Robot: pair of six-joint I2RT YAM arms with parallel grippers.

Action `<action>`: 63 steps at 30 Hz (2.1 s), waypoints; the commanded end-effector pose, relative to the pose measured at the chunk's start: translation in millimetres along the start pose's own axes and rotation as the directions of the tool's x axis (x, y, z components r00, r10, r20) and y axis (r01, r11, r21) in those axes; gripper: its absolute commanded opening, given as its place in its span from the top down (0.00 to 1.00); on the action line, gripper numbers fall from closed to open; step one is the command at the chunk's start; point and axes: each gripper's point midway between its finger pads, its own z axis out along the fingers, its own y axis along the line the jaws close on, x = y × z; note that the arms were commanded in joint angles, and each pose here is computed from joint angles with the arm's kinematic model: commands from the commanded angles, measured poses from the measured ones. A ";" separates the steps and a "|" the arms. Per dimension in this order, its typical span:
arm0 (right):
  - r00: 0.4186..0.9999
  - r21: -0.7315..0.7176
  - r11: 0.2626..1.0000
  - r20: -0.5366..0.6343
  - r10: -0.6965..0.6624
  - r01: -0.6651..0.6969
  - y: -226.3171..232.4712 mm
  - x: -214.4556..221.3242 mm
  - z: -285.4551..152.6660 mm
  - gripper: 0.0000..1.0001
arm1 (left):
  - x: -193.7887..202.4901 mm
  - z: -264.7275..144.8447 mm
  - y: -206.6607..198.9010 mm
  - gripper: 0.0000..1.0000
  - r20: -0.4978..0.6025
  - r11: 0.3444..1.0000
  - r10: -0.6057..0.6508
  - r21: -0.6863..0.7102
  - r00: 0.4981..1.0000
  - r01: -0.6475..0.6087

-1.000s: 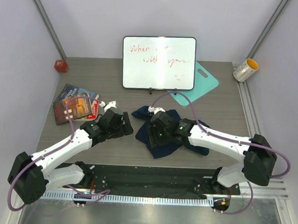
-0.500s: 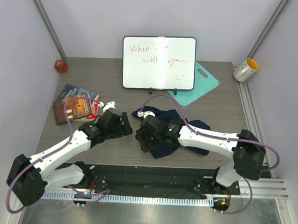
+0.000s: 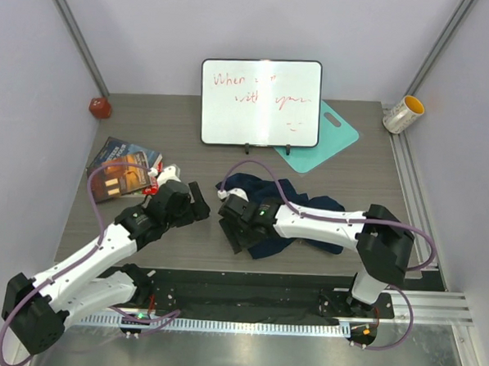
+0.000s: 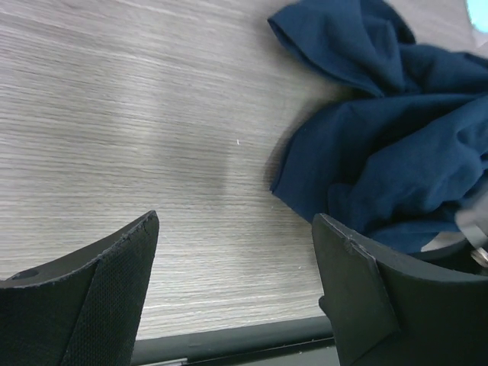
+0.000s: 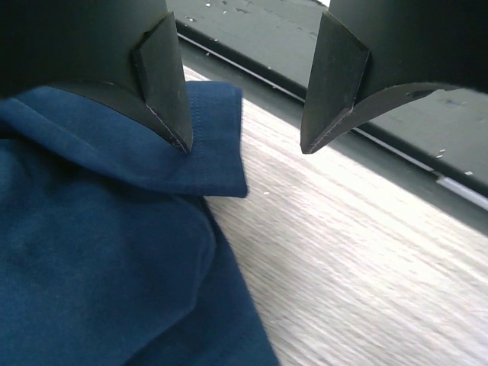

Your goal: Fold and stack the t-shirts

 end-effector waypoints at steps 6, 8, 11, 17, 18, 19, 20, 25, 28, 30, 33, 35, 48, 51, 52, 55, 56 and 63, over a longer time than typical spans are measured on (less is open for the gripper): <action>1.000 0.074 0.997 0.018 0.005 -0.006 -8.2 -7.7 2.3 0.35 | -7.0 -4.8 14.1 0.18 0.060 0.999 -0.034 -0.027 0.998 0.036; 1.000 0.085 0.996 0.006 0.001 -0.001 -9.7 -5.2 6.9 0.34 | -5.1 -3.3 15.0 0.18 0.051 0.999 -0.032 -0.032 0.998 0.034; 1.000 0.089 0.996 -0.013 -0.003 0.004 -9.5 -1.9 13.1 0.34 | -4.5 -2.8 14.6 0.18 0.048 0.999 -0.034 -0.031 0.998 0.035; 0.999 0.083 0.996 -0.031 -0.008 0.011 -6.4 -0.8 20.1 0.32 | -3.4 -3.7 17.4 0.18 0.052 0.999 -0.034 -0.033 0.998 0.036; 0.999 0.089 0.996 -0.038 -0.011 0.014 -6.9 0.3 23.2 0.32 | -3.6 -4.0 17.8 0.18 0.053 0.999 -0.035 -0.034 0.998 0.037; 0.999 0.089 0.996 -0.042 -0.013 0.017 -6.9 0.8 23.8 0.32 | -2.6 -4.1 18.4 0.18 0.051 0.999 -0.034 -0.034 0.998 0.035; 0.999 0.088 0.996 -0.043 -0.011 0.015 -5.9 0.2 25.0 0.32 | -2.7 -4.3 18.7 0.18 0.054 0.999 -0.035 -0.034 0.998 0.037; 0.997 0.109 0.994 -0.075 -0.023 0.031 -8.8 6.6 37.4 0.32 | -3.9 -5.8 20.0 0.18 0.058 0.999 -0.034 -0.037 0.998 0.036; 0.995 0.113 0.993 -0.092 -0.026 0.036 -9.9 11.5 43.1 0.35 | -4.9 -6.0 19.0 0.18 0.060 0.999 -0.033 -0.034 0.998 0.035; 0.996 0.107 0.994 -0.085 -0.023 0.033 -9.1 11.1 44.5 0.40 | -5.2 -6.0 19.3 0.18 0.061 0.999 -0.032 -0.035 0.998 0.035; 0.995 0.099 0.994 -0.093 -0.026 0.035 -8.4 14.3 47.8 0.44 | -4.7 -5.5 19.0 0.18 0.059 0.999 -0.031 -0.036 0.998 0.033; 0.994 0.089 0.995 -0.106 -0.026 0.036 -7.4 17.9 51.9 0.49 | -5.2 -5.4 19.6 0.18 0.061 0.999 -0.033 -0.037 0.998 0.035; 0.997 0.072 0.997 -0.081 -0.005 0.011 -6.8 19.1 49.2 0.99 | -3.6 -5.8 22.5 0.18 0.059 0.998 -0.034 -0.044 0.998 0.036; 1.000 0.082 0.997 0.002 0.008 -0.008 -9.0 0.1 27.9 0.99 | -3.9 -6.0 21.4 0.17 0.058 0.999 -0.035 -0.039 0.998 0.037; 1.000 0.086 0.996 0.021 0.013 -0.014 -9.7 -4.7 20.8 0.99 | -4.5 -5.9 20.9 0.17 0.059 0.999 -0.036 -0.038 0.998 0.038; 0.995 0.099 0.995 0.101 0.023 -0.033 -13.5 -25.3 -7.9 0.99 | -3.7 -4.3 19.1 0.17 0.054 0.999 -0.037 -0.032 0.998 0.039; 0.993 0.103 0.994 0.117 0.024 -0.036 -15.4 -30.2 -14.8 0.99 | -4.0 -3.2 18.2 0.18 0.051 0.999 -0.036 -0.032 0.998 0.038; 0.951 0.128 0.985 0.300 0.071 -0.114 -42.2 -75.2 -91.5 0.99 | -1.2 2.2 14.0 0.18 0.021 0.999 -0.027 -0.037 0.999 0.028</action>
